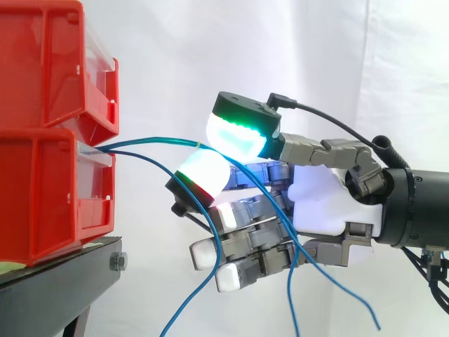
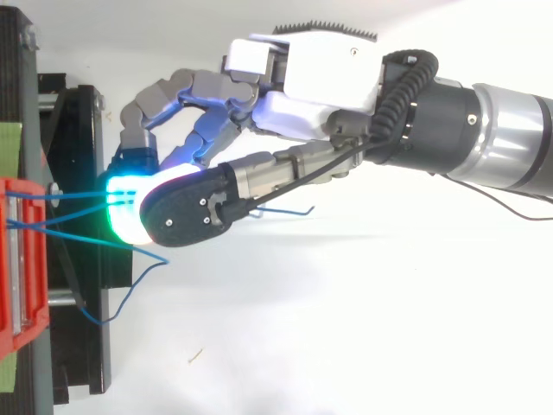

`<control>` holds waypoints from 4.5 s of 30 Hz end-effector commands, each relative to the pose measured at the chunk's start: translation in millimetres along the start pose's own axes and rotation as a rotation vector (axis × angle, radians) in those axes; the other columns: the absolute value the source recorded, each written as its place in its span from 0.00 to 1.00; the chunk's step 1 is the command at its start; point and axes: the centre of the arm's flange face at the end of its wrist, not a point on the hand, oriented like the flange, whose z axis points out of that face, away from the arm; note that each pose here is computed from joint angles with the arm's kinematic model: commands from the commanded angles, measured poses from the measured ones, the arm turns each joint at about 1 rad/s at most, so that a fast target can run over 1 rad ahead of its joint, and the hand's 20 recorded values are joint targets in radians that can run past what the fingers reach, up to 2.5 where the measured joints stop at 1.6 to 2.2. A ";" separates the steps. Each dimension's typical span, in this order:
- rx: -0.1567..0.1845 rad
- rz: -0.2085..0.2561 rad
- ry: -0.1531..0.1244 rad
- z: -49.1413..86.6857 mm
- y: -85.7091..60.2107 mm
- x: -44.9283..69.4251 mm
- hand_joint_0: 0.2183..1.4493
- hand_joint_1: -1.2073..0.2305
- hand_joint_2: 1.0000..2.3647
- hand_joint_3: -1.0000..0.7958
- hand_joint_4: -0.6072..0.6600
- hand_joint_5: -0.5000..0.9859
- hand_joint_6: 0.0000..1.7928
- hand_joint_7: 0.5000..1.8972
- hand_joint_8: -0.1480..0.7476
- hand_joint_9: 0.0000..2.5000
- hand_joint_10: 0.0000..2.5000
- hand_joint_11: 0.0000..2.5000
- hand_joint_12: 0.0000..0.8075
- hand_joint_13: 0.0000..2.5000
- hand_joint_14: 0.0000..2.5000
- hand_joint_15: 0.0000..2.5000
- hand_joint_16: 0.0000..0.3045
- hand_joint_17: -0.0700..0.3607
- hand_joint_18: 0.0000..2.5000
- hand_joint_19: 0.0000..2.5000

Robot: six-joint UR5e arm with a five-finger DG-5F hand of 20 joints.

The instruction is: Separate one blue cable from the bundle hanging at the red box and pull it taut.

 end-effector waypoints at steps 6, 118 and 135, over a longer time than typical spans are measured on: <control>-0.008 0.001 -0.001 0.8 0.8 -0.2 0.40 0.23 0.01 0.39 0.62 0.19 0.52 0.40 0.58 0.32 0.01 0.35 0.52 0.32 0.01 0.18 0.17 0.43 0.33 0.15; -0.017 -0.013 0.003 1.7 1.7 9.8 0.32 0.45 0.00 0.28 0.61 0.23 0.48 0.41 0.58 0.37 0.01 0.33 0.50 0.35 0.01 0.19 0.17 0.43 0.36 0.18; -0.017 -0.013 0.003 1.7 1.7 9.8 0.42 0.24 0.00 0.33 0.51 0.21 0.51 0.49 0.58 0.35 0.01 0.35 0.51 0.34 0.01 0.19 0.17 0.43 0.36 0.17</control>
